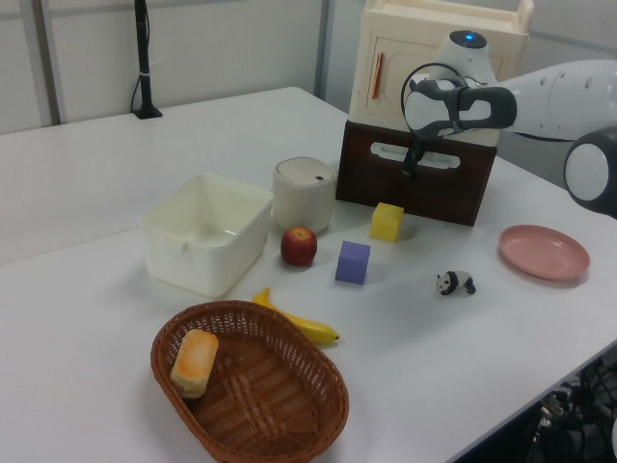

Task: Slide the drawer open
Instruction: 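Lower the gripper and close it on the white drawer handle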

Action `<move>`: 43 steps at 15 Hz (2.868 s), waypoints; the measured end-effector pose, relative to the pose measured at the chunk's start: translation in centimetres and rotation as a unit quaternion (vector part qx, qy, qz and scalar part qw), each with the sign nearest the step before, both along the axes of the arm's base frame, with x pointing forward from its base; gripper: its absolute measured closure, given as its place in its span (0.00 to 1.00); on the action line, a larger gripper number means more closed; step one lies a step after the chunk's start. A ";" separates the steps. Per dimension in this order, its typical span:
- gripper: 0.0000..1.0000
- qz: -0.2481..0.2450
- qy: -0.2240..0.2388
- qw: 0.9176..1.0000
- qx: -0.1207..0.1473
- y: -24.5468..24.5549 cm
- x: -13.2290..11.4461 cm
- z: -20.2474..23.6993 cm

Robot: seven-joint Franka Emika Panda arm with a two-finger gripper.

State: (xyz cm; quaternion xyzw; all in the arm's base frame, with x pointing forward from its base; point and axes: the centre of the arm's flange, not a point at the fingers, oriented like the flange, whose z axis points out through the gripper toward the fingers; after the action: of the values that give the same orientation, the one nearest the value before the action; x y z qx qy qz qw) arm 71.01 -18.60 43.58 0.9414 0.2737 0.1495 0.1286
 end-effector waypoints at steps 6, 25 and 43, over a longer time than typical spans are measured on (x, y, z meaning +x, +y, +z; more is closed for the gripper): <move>0.28 0.000 0.000 1.000 0.000 0.0 0.0 0.0; 0.32 0.004 -0.005 1.000 0.001 0.5 0.3 0.4; 0.67 0.003 -0.009 1.000 0.000 0.4 0.3 0.7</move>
State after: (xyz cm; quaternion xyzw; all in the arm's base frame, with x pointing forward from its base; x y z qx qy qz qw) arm 71.33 -18.21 44.31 0.9390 0.2756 0.1589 0.1308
